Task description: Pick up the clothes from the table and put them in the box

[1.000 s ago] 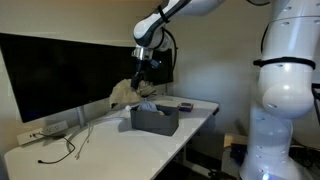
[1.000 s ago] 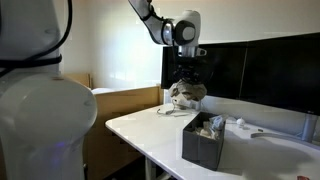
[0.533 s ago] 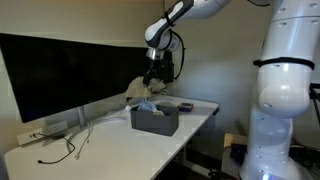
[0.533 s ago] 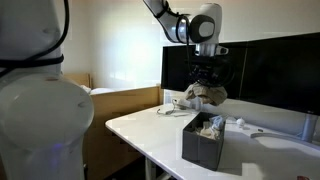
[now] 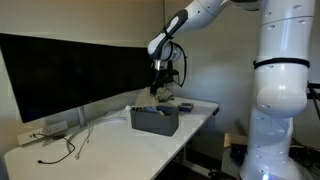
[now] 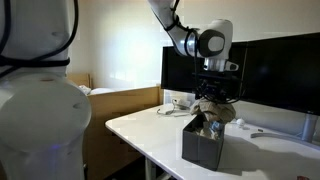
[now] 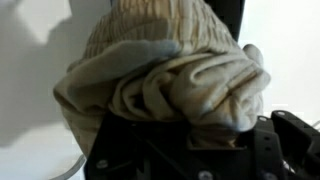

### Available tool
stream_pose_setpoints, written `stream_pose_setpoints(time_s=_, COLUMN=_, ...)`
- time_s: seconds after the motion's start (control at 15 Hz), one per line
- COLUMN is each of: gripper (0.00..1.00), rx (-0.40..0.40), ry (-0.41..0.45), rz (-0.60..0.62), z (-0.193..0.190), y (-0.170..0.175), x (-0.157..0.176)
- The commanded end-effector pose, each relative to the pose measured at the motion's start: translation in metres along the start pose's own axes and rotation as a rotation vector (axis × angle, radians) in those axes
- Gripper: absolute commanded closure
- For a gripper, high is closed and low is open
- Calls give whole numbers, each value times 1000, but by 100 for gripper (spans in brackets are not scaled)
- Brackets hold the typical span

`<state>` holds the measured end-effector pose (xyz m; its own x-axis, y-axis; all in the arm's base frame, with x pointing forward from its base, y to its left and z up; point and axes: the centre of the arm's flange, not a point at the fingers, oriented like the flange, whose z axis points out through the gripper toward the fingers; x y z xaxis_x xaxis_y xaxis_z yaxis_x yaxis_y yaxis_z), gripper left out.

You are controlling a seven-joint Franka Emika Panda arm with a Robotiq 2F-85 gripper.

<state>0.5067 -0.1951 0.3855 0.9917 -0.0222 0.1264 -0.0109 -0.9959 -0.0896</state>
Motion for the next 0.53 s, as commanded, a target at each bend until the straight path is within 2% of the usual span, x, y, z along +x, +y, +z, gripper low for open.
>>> stream_pose_setpoints(time_s=0.0, gripper=90, rx=-34, ry=-73, rz=-21, z=43, y=9, x=-3)
stream_pose_setpoints(time_s=0.47, gripper=90, rx=-171, ry=-237, rz=-81, z=136, y=13, x=-7)
